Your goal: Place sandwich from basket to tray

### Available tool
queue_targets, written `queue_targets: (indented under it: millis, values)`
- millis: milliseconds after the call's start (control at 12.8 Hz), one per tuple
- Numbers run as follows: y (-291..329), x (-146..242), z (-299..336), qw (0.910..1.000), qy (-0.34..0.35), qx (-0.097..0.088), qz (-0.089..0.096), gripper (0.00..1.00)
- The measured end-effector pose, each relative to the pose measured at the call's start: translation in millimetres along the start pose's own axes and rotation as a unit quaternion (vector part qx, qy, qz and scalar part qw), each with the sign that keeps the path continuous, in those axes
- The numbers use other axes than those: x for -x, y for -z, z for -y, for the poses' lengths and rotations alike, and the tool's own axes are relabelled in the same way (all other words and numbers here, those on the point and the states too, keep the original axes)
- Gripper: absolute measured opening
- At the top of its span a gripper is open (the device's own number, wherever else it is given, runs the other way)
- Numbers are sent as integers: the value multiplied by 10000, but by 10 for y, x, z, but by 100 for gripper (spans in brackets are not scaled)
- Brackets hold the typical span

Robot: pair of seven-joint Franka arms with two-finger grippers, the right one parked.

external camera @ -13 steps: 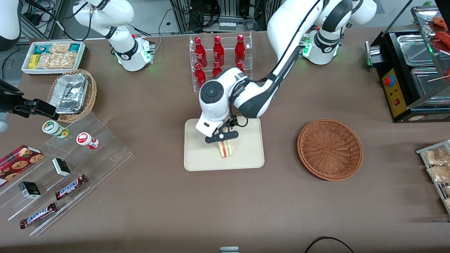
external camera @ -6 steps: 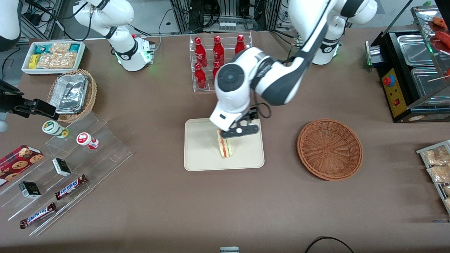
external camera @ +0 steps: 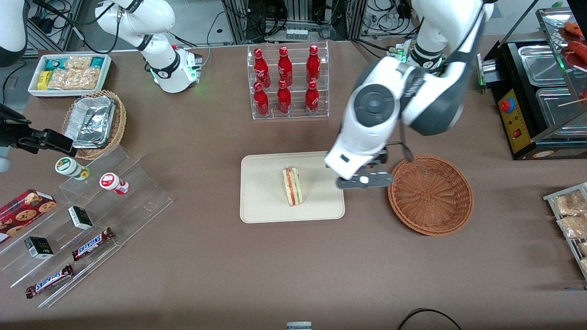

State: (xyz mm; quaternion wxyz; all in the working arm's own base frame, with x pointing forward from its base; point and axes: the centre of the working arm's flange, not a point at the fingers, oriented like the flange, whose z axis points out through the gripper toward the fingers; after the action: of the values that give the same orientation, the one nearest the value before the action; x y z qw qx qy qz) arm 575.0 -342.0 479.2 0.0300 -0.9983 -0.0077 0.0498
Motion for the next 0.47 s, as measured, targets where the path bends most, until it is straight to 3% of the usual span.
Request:
queue_targets:
  millis: [468]
  values:
    - [204, -44, 1244, 9973, -690, -10, 233, 100]
